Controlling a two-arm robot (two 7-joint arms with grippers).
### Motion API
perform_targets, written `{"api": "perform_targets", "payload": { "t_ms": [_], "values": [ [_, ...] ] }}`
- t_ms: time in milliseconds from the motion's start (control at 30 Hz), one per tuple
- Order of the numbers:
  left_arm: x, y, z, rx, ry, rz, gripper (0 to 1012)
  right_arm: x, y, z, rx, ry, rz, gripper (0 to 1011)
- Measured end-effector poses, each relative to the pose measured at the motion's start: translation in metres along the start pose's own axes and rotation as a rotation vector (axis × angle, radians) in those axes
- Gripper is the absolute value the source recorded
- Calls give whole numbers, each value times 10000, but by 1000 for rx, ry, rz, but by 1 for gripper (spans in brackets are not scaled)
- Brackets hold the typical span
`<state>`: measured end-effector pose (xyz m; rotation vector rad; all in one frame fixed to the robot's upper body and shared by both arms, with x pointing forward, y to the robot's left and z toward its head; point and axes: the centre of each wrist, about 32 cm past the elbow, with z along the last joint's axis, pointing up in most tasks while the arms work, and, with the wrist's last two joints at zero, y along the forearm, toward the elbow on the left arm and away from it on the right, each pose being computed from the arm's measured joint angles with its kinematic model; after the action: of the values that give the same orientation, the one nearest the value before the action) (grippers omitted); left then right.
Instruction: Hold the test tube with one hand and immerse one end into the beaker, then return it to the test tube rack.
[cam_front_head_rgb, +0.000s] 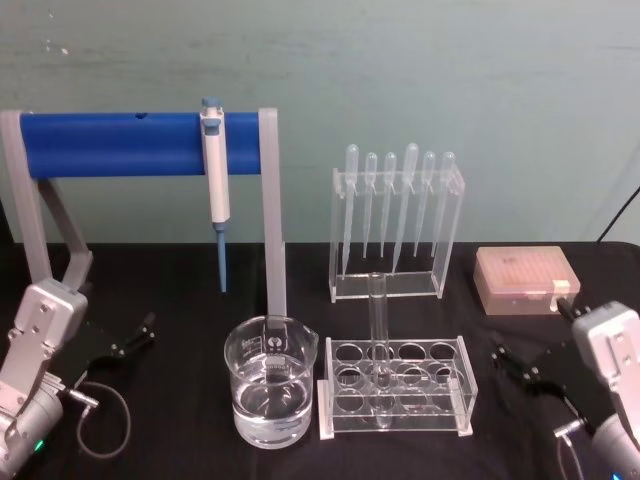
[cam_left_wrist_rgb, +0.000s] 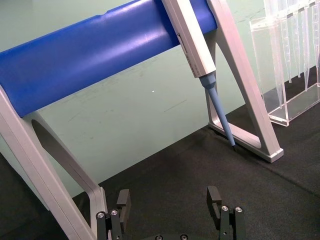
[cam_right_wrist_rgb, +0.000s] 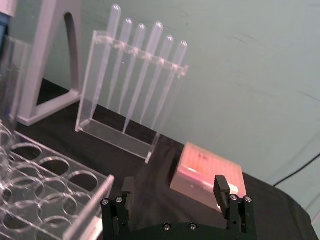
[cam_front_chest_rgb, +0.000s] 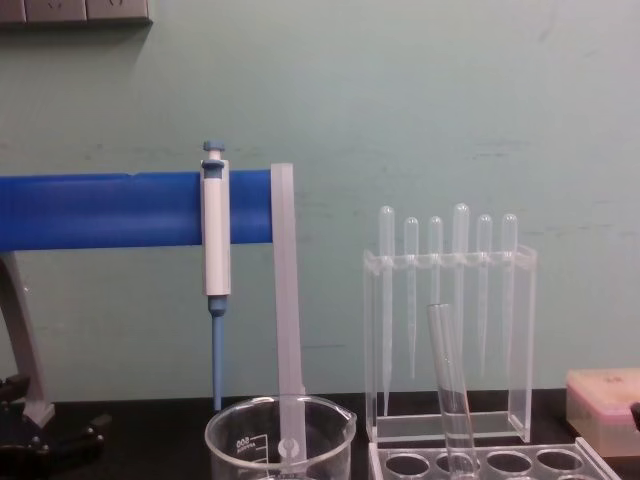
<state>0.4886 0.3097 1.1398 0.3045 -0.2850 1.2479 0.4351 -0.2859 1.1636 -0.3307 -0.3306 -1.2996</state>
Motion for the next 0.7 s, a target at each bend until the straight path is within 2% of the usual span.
{"api": "perform_targets", "payload": {
  "t_ms": [33,233,400,700],
  "values": [
    [0,0,0,0,0,0,1000,-14,-9,-84,0,6,-14,1000],
    [0,0,0,0,0,0,1000,-6,-14,-200,5,18,-42,1000],
    [0,0,0,0,0,0,1000,-3,1,-242,3,23,-55,1002],
    [0,0,0,0,0,0,1000,-4,3,-246,4,22,-56,1002]
  ]
}}
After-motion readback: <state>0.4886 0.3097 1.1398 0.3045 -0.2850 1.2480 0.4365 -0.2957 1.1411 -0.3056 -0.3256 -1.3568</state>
